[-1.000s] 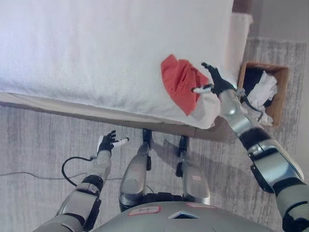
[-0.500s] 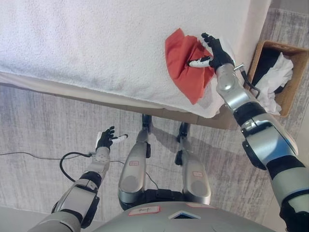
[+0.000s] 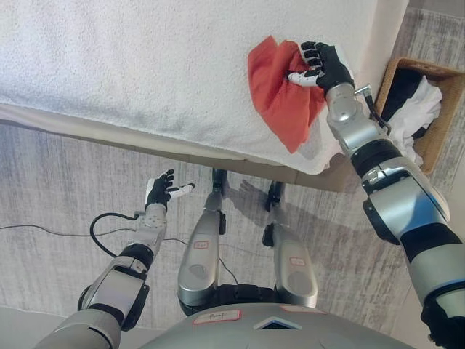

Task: Put the clothes on the bed into the basket.

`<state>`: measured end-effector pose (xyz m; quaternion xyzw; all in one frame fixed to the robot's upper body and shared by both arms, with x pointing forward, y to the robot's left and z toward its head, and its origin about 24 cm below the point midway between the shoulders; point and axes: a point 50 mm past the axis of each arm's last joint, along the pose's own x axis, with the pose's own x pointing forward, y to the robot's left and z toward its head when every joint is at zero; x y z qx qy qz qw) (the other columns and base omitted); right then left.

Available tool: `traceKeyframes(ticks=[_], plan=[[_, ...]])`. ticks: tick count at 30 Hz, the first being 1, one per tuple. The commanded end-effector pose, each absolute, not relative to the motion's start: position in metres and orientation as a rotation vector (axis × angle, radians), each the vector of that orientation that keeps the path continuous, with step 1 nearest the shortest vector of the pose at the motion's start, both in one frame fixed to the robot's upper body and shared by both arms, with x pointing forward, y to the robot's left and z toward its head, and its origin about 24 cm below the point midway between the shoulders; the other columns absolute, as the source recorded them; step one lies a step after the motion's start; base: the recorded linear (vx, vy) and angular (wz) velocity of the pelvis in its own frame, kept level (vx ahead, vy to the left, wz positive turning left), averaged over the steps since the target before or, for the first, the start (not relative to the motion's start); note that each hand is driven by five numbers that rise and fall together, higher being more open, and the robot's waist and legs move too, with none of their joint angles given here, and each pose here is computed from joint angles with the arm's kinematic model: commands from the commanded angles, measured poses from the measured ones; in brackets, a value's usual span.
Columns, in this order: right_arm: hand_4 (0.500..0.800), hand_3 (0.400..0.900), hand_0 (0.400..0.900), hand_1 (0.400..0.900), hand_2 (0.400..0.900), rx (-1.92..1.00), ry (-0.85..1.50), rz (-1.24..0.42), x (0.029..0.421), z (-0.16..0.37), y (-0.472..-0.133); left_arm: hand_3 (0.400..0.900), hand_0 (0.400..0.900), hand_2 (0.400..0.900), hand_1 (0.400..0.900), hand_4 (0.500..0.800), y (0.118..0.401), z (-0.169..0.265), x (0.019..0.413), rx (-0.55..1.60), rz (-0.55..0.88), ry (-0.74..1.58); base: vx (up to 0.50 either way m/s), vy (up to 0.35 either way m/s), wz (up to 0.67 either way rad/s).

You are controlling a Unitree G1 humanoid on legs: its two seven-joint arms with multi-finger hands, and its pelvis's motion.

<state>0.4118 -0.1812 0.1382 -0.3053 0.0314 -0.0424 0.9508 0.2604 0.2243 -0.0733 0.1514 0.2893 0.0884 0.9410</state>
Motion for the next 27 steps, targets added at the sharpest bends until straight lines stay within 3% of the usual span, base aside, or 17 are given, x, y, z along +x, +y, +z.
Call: traceKeyframes(ticks=[1, 18, 27], plan=[[0.500, 0.400, 0.400, 0.400, 0.400, -0.502, -0.044, 0.042, 0.415, 0.152, -0.143, 0.900, 0.900, 0.900, 0.900, 0.800, 0.258, -0.073, 0.249, 0.412, 0.251, 0.623, 0.000, 0.000, 0.00], [0.500, 0.400, 0.400, 0.400, 0.400, -0.362, -0.074, 0.037, 0.410, 0.151, -0.144, 0.900, 0.900, 0.900, 0.900, 0.800, 0.261, -0.078, 0.244, 0.430, 0.251, 0.662, 0.000, 0.000, 0.00], [0.500, 0.400, 0.400, 0.400, 0.400, -0.417, -0.135, 0.025, 0.383, 0.130, -0.173, 0.900, 0.900, 0.900, 0.900, 0.800, 0.264, -0.096, 0.216, 0.402, 0.261, 0.753, 0.018, -0.005, -0.04]])
